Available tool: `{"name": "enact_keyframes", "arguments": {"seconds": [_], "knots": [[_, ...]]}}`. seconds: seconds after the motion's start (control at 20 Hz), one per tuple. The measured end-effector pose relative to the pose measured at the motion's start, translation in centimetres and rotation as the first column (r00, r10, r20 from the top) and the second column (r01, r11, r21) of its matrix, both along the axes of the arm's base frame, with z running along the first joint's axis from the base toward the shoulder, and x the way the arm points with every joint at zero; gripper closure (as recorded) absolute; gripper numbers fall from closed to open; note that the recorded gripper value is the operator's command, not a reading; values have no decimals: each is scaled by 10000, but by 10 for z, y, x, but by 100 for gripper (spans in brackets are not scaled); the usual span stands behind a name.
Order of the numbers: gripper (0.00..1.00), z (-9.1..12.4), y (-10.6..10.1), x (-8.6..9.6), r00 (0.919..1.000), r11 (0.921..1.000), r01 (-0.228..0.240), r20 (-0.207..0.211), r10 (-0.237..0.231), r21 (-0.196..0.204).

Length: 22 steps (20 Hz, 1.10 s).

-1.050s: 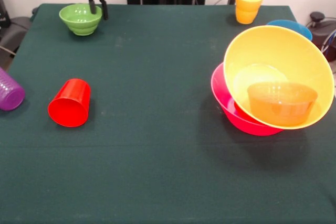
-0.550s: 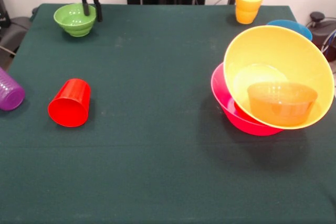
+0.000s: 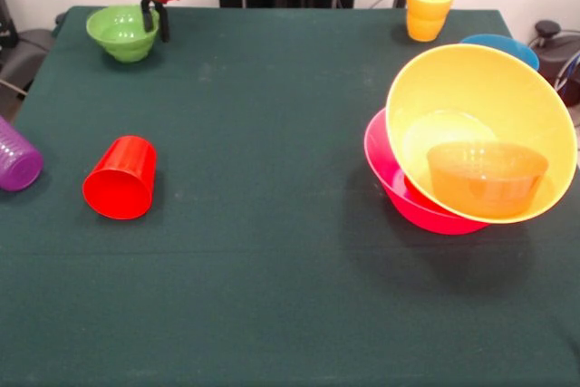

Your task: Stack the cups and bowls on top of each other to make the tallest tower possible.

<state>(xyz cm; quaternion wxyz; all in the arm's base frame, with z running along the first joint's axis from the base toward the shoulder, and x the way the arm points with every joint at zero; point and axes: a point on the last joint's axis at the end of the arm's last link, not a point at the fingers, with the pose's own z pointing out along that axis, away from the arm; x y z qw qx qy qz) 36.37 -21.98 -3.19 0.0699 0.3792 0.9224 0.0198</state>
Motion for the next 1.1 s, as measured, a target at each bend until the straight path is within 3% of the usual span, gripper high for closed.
{"name": "enact_keyframes", "arguments": {"seconds": [0.3, 0.85, 1.1], "knots": [[100, 5, -8, 4, 9998, 9998, 21, 174, -17, -213], [100, 6, -9, 5, 9998, 9997, 23, 195, -18, -254], [100, 16, -15, 12, 9988, 9994, 78, 479, -62, -332]]}}
